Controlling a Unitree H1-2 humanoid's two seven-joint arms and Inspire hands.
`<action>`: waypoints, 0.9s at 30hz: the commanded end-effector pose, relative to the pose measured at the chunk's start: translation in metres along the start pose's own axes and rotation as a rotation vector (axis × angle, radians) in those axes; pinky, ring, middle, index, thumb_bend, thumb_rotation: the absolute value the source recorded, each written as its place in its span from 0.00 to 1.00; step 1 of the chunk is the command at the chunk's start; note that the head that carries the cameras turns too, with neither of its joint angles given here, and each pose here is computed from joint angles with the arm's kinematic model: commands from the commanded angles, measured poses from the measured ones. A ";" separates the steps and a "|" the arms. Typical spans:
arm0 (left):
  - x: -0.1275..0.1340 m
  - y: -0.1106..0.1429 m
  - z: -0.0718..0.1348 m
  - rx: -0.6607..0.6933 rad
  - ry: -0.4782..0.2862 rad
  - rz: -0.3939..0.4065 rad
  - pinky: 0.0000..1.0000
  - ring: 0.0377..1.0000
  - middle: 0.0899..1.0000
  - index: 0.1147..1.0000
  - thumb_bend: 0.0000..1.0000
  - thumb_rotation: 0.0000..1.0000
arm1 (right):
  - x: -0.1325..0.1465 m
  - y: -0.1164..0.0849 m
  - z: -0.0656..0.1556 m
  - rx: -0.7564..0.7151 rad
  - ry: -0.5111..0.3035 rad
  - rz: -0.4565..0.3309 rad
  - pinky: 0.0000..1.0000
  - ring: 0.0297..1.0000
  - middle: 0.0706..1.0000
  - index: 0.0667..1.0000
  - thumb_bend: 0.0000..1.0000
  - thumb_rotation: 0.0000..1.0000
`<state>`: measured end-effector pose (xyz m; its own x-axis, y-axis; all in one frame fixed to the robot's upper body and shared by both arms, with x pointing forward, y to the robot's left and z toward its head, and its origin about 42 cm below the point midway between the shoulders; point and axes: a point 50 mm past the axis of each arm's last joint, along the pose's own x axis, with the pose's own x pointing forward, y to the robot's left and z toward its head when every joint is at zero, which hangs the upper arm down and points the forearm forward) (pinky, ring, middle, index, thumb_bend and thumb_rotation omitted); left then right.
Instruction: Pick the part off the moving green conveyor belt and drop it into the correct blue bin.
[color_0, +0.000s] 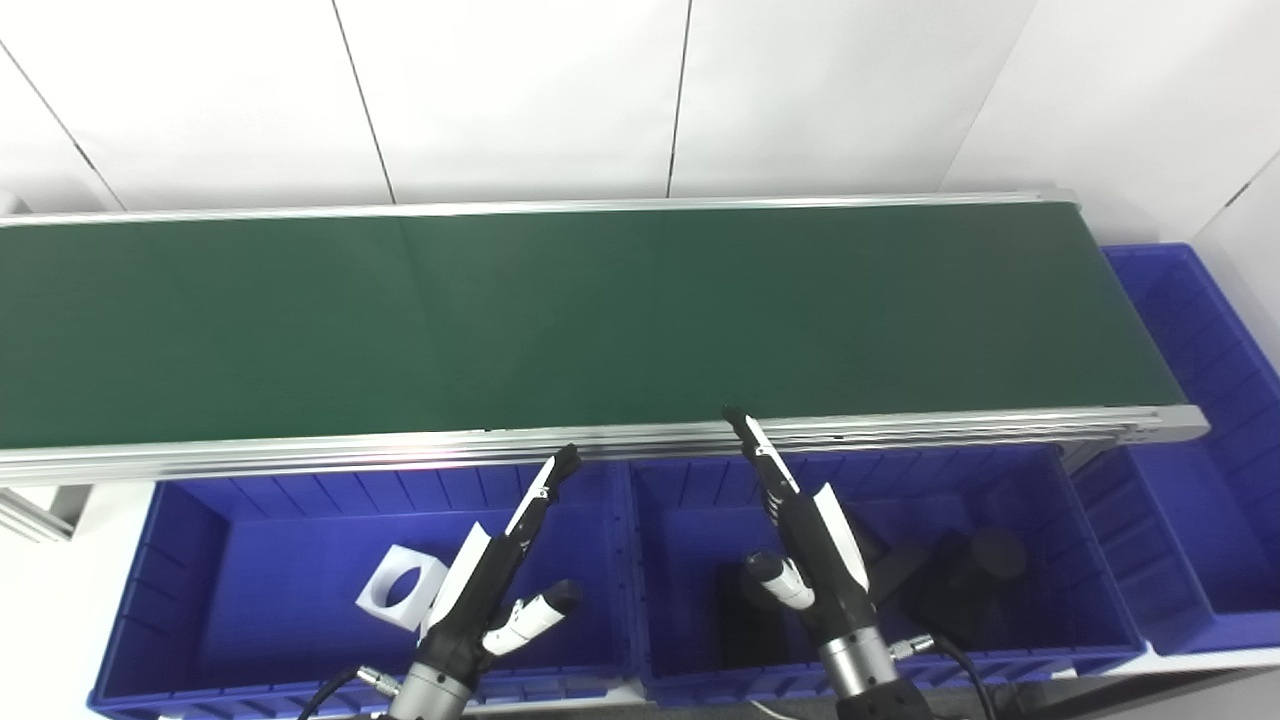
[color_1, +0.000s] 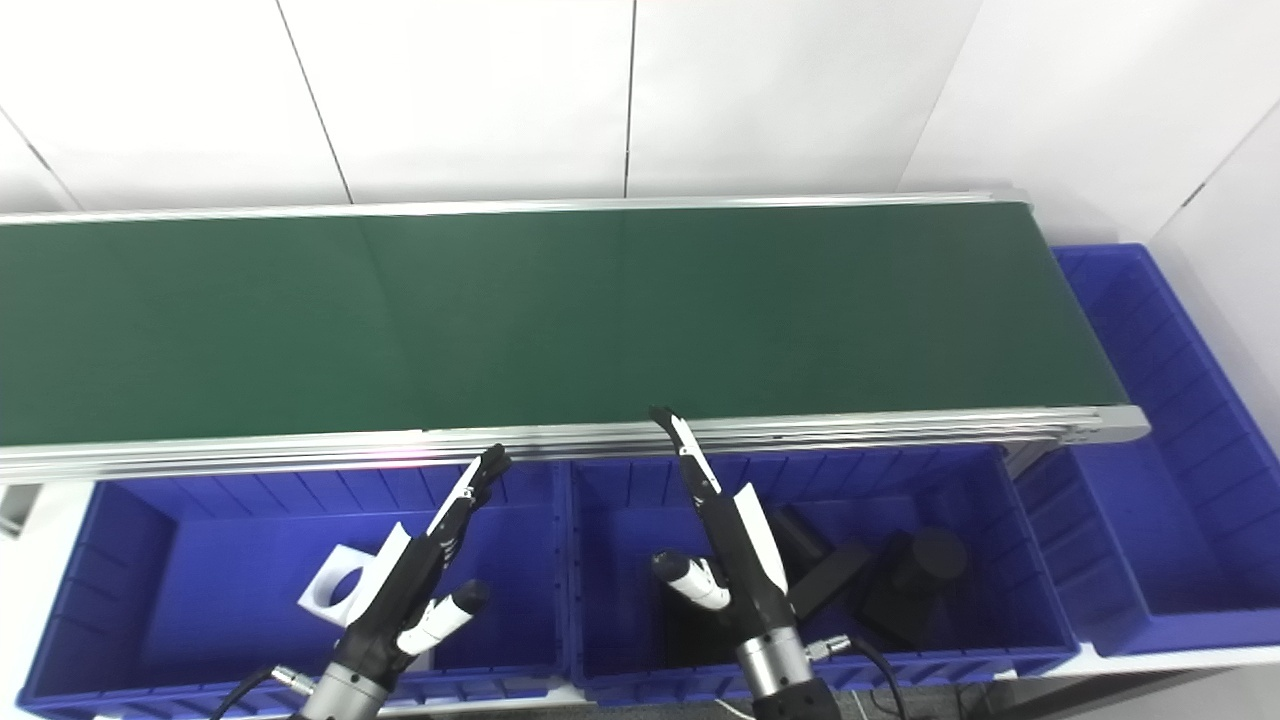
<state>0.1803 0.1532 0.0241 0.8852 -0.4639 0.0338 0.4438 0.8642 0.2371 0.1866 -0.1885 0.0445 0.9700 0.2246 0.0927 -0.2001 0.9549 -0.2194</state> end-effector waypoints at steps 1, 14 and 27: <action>0.008 0.004 0.009 0.007 -0.066 0.024 1.00 1.00 0.99 1.00 0.81 0.94 | 0.005 -0.001 0.007 0.022 -0.073 -0.007 0.99 1.00 0.98 0.97 1.00 1.00; 0.009 -0.001 0.004 0.005 -0.052 0.013 1.00 1.00 1.00 1.00 0.81 0.91 | 0.002 0.010 0.007 0.147 -0.053 -0.036 1.00 0.99 0.97 0.96 1.00 1.00; 0.008 0.002 0.006 0.012 -0.060 0.020 1.00 1.00 1.00 1.00 0.81 0.93 | 0.003 0.014 0.006 0.153 -0.046 -0.039 1.00 0.99 0.97 0.96 1.00 1.00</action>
<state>0.1784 0.1493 0.0184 0.8843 -0.4665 0.0210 0.4481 0.8604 0.2426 0.1830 -0.1769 0.0377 0.9794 0.1903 0.0669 -0.1854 0.9799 -0.0742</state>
